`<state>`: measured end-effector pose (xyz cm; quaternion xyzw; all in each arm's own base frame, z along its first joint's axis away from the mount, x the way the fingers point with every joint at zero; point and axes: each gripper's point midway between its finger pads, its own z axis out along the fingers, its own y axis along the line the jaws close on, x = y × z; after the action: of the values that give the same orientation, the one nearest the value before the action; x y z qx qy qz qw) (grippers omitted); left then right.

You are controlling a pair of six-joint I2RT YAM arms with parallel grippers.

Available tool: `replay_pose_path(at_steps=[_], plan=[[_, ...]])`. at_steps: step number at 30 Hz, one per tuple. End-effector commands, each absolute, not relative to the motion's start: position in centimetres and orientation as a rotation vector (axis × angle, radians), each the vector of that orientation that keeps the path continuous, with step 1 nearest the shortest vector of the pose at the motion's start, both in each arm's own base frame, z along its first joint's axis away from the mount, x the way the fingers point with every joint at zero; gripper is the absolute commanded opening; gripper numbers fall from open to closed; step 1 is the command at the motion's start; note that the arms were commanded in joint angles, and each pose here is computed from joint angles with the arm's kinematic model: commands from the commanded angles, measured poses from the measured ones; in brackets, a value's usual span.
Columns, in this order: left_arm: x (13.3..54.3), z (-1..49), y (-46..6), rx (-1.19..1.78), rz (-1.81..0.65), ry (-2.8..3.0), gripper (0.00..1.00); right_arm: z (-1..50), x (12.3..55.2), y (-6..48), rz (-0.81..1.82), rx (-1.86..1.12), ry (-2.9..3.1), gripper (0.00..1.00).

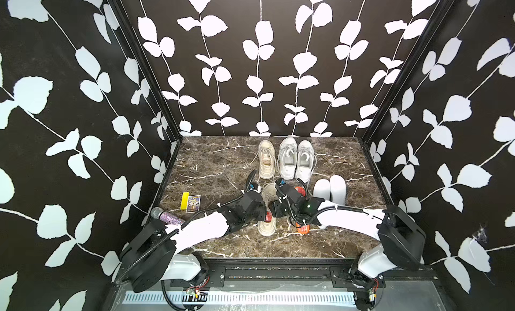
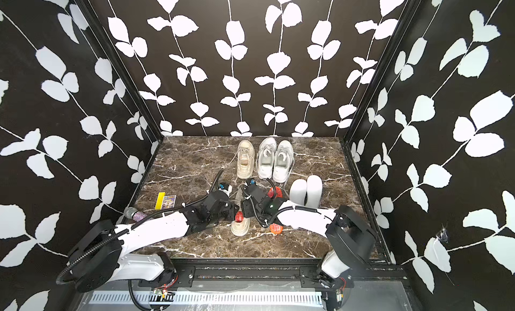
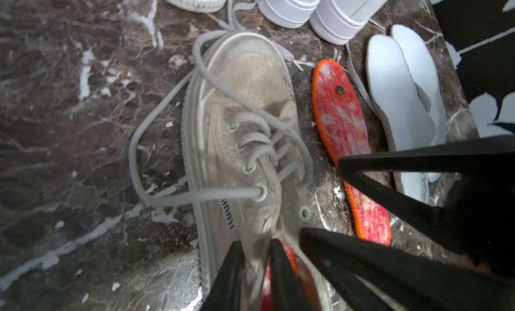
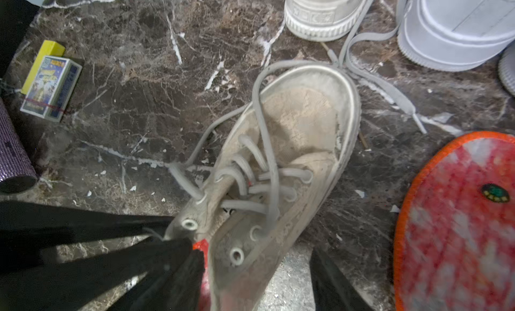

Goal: Remove the insole from the shoe
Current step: Untie the shoelace on the shoe.

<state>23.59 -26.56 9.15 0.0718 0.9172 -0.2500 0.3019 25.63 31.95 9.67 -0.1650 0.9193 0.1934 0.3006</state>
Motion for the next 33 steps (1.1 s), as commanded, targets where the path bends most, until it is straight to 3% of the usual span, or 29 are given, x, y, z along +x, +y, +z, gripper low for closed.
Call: replay_pose_path(at_steps=[1,5,20,33], plan=[[24.0,11.5,-27.2,0.182,-0.714,2.369,0.3,11.1,25.8,33.0,0.523,-0.453,2.409,0.57],[24.0,10.7,-26.3,0.24,-0.607,2.4,0.36,10.9,25.4,32.6,0.438,-0.504,2.414,0.56],[24.6,9.8,-27.1,0.271,-0.583,2.418,0.33,8.2,24.5,33.5,0.399,-0.568,2.484,0.54],[25.8,9.3,-25.3,0.172,-0.5,2.427,0.15,9.1,26.1,30.1,0.19,-0.425,2.444,0.26]])
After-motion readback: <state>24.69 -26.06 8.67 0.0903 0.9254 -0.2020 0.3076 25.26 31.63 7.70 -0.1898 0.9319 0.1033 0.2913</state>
